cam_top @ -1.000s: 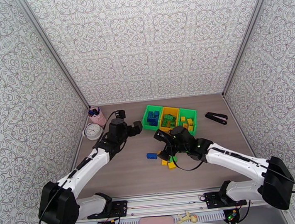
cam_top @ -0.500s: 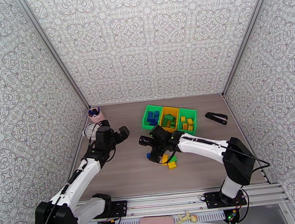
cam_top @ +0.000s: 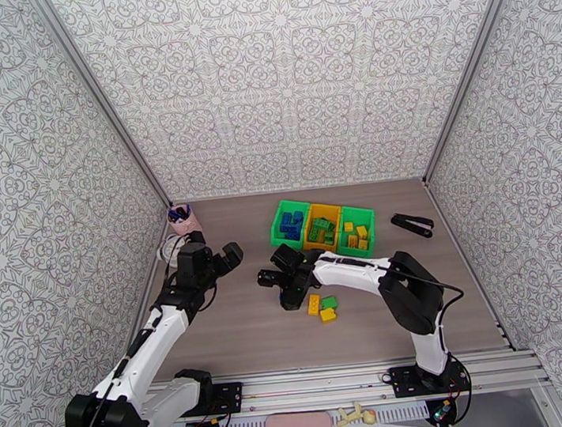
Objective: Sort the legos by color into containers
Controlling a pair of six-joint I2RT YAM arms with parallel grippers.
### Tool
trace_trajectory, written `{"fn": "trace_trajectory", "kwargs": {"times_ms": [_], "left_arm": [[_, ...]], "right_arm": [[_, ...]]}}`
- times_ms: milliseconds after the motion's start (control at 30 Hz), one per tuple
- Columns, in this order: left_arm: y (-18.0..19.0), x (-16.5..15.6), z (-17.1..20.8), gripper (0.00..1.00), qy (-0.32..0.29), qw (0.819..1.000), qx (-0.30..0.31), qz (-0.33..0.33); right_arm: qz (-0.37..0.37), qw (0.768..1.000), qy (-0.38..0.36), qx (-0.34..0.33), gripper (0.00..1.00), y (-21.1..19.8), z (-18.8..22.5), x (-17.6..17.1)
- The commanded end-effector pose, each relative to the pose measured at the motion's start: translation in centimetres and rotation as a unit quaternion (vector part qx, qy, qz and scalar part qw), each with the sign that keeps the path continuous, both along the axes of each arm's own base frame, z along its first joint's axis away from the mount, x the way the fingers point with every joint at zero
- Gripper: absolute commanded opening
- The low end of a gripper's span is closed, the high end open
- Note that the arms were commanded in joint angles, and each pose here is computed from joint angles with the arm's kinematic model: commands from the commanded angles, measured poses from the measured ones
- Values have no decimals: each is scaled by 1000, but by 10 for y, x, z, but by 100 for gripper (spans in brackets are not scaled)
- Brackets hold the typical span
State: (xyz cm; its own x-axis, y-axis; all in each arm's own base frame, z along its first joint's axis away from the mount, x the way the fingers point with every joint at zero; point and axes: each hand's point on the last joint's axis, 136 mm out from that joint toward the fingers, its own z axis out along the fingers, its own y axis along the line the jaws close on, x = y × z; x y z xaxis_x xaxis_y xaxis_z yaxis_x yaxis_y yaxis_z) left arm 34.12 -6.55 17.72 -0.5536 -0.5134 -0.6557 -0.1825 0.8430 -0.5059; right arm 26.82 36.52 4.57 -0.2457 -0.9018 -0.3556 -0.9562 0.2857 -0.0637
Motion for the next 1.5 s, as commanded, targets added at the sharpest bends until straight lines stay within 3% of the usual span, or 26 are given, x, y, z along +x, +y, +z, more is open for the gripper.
{"fn": "trace_trajectory", "kwargs": {"times_ms": [0,167,467,767,933,1100,1267,1467], "left_arm": [[2,-8,-6,100,10,1000,1,-4],[2,-10,-7,100,11,1000,2,-5],[2,-11,-4,100,5,1000,2,-10],[-20,-8,10,100,-47,997,14,-64],[-47,-12,20,100,-92,985,51,-134],[-84,-25,22,100,-150,957,82,-233],[-105,-36,14,100,-181,934,129,-281],[-119,-45,6,100,-190,925,142,-297]], "right_arm": [[10,1000,11,7,57,12,0,0],[10,1000,18,4,48,18,-9,3],[0,1000,13,14,18,16,-3,2],[-51,990,-63,117,16,12,59,15],[-109,963,-116,218,17,-4,114,32],[-194,914,-154,322,16,-26,167,59],[-282,880,-187,334,16,-53,182,101],[-348,857,-189,329,16,-62,171,159]]}}
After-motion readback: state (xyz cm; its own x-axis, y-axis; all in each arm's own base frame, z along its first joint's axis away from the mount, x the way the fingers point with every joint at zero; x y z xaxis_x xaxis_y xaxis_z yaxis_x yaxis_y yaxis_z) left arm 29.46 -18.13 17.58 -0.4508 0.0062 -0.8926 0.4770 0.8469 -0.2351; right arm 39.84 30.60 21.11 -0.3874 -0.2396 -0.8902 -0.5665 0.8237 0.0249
